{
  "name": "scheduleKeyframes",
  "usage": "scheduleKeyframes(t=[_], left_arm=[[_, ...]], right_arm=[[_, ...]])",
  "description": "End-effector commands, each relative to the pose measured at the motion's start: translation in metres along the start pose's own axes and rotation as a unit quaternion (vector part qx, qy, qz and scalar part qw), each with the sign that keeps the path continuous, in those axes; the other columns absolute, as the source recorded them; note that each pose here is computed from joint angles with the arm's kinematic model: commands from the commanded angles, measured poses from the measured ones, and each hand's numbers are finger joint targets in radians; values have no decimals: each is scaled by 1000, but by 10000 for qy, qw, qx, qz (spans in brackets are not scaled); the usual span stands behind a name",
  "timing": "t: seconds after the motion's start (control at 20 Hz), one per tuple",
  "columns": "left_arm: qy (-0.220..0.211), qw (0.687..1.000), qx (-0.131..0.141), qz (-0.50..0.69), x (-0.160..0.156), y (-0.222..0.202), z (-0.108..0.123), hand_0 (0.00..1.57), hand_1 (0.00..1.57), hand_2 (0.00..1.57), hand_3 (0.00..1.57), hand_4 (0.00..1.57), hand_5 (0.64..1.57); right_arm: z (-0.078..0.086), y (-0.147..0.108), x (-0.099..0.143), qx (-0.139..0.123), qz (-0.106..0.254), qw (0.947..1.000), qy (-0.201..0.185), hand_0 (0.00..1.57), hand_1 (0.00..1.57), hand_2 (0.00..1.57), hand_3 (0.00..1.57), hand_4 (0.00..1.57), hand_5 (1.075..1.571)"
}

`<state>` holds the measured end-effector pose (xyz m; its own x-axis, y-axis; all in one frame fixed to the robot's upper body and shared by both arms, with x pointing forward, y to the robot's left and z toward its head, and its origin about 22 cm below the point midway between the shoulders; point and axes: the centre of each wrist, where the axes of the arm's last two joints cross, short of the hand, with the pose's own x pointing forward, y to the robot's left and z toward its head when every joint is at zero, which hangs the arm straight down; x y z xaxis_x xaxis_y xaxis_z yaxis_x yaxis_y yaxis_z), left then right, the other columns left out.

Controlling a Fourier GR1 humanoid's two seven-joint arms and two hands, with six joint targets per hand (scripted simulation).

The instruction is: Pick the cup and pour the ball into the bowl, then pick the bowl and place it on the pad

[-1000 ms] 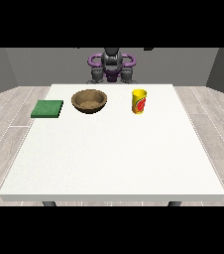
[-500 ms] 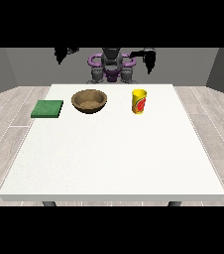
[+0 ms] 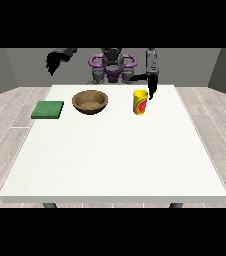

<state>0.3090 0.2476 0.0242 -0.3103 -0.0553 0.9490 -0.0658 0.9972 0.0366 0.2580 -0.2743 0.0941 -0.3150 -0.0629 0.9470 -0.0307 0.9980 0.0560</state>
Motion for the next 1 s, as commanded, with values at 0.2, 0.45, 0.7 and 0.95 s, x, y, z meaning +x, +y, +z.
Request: scheduleKeyframes(t=[0.2,0.45,0.7,0.95], left_arm=[[258,9997,-22,-27,-55,24,9,0,0,0,0,138,1433],[218,9997,-31,57,-69,-20,0,0,0,0,0,189,1423],[457,9985,291,-67,-92,0,3,0,0,0,0,645,1535],[108,9925,504,-1106,-86,8,-9,1226,1226,1571,1571,1336,1481]], right_arm=[[14,-21,-25,-26,24,9998,199,0,0,0,0,670,1560],[-14,-36,-20,-142,30,9997,176,0,0,0,0,671,1563],[-4,-33,-11,117,-10,9997,212,0,0,0,0,681,1566],[-21,-56,11,251,25,9995,-173,0,0,0,140,647,1569]])
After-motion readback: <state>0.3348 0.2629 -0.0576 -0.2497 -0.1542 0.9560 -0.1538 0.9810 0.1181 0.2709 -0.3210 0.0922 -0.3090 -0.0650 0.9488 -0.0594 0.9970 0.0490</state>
